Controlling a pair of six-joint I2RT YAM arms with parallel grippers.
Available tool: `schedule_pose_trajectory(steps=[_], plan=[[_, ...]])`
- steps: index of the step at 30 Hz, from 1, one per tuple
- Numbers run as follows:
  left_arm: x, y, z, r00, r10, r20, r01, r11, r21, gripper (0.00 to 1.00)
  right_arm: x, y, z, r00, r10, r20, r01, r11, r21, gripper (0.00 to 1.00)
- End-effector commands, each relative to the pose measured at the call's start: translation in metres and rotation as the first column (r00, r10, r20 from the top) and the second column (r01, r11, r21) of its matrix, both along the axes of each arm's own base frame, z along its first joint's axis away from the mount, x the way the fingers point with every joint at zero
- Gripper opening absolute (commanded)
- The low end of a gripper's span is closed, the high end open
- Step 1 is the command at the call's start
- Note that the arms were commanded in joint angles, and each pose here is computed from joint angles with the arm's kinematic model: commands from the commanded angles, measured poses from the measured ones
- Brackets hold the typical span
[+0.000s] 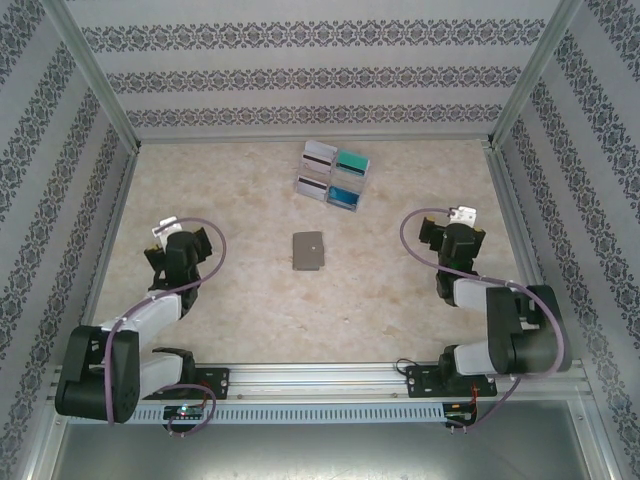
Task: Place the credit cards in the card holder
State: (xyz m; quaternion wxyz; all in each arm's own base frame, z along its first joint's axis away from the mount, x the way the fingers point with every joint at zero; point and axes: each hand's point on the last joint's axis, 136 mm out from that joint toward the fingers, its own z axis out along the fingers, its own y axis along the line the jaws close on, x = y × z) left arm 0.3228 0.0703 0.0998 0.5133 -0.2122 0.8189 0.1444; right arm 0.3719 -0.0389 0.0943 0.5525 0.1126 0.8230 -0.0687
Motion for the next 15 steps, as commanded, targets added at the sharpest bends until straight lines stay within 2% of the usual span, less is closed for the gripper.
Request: schedule_pose_trajectory(steps=[1, 6, 10, 12, 15], plan=[[0.019, -0.004, 0.021, 0.989, -0.083, 0.121, 0.079, 0.996, 0.04, 1.0, 0.021, 0.025, 0.016, 0.984, 0.152, 0.09, -0.151, 0.988, -0.009, 0.98], [0.048, -0.032, 0.017, 0.953, -0.266, 0.142, 0.26, 0.964, 0.062, 1.0, 0.025, 0.037, 0.012, 0.972, 0.221, 0.075, -0.22, 0.975, -0.015, 0.98], [0.073, -0.054, -0.01, 0.91, -0.403, 0.099, 0.397, 0.915, 0.075, 1.0, 0.025, 0.038, 0.011, 0.972, 0.223, 0.069, -0.222, 0.975, -0.021, 0.98], [0.076, -0.054, -0.013, 0.913, -0.406, 0.039, 0.405, 0.914, 0.031, 0.99, 0.025, 0.038, 0.012, 0.972, 0.224, 0.069, -0.223, 0.975, -0.022, 0.98], [0.076, -0.055, -0.014, 0.91, -0.413, 0.04, 0.412, 0.911, 0.032, 0.99, 0.025, 0.038, 0.011, 0.973, 0.222, 0.068, -0.221, 0.975, -0.022, 0.98]])
